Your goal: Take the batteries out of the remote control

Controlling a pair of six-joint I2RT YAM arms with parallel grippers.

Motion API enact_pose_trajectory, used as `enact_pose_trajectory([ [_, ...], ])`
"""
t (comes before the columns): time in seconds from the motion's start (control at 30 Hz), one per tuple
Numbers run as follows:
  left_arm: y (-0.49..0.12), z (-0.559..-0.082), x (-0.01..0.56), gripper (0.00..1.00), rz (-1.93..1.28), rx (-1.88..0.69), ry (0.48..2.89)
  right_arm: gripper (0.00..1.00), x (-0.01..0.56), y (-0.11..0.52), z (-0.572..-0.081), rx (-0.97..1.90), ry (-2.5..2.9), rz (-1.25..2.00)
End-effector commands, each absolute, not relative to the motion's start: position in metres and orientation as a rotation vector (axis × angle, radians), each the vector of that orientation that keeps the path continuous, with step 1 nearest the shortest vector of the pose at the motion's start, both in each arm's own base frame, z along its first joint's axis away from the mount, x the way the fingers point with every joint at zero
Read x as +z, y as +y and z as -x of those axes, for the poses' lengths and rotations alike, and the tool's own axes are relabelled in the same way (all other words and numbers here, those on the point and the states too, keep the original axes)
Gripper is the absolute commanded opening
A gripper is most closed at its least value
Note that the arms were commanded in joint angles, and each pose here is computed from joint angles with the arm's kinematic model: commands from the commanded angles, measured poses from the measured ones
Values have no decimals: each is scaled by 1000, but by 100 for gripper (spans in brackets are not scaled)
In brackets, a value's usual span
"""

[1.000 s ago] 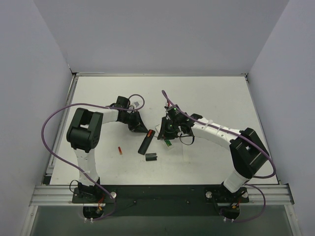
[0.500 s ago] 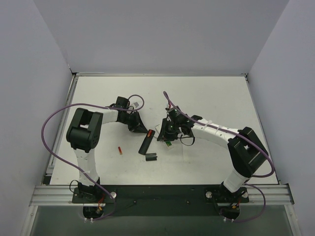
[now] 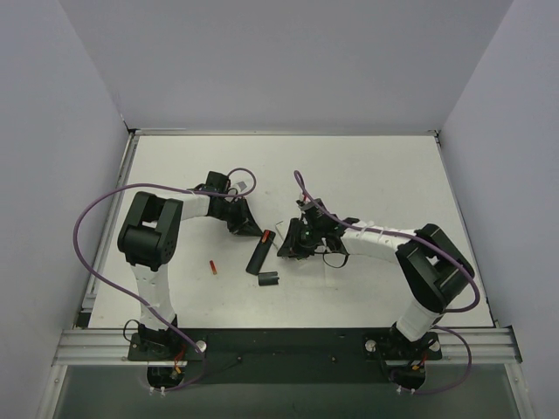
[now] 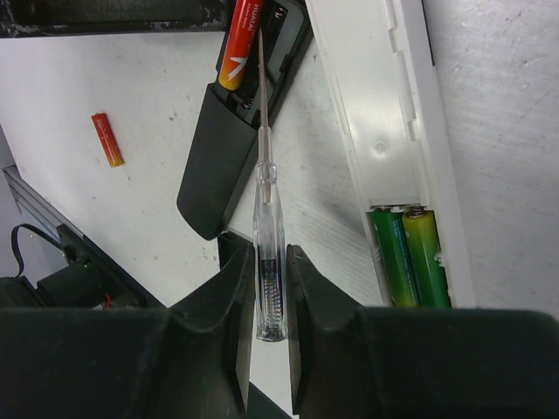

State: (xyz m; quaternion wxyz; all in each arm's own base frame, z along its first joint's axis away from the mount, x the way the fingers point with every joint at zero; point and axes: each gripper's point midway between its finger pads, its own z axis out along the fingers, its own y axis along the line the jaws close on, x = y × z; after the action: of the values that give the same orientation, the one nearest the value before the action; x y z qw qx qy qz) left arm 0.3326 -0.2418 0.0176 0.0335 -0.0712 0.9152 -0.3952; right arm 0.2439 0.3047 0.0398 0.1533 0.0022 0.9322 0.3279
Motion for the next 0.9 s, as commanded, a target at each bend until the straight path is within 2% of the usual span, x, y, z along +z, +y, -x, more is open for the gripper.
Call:
enact_pose_trajectory([
  [0.0,-241,-320,1,14,211,-1169,2875,0,18,289,-241,874,2709,-38],
  [0.53,-239,-320,3,14,214,-1152,2874,0,52,317,-238,1177,2510,216],
  [0.87,-242,-323,14,14,195,-1176,2845,0,63,319,-243,1157,2519,227],
])
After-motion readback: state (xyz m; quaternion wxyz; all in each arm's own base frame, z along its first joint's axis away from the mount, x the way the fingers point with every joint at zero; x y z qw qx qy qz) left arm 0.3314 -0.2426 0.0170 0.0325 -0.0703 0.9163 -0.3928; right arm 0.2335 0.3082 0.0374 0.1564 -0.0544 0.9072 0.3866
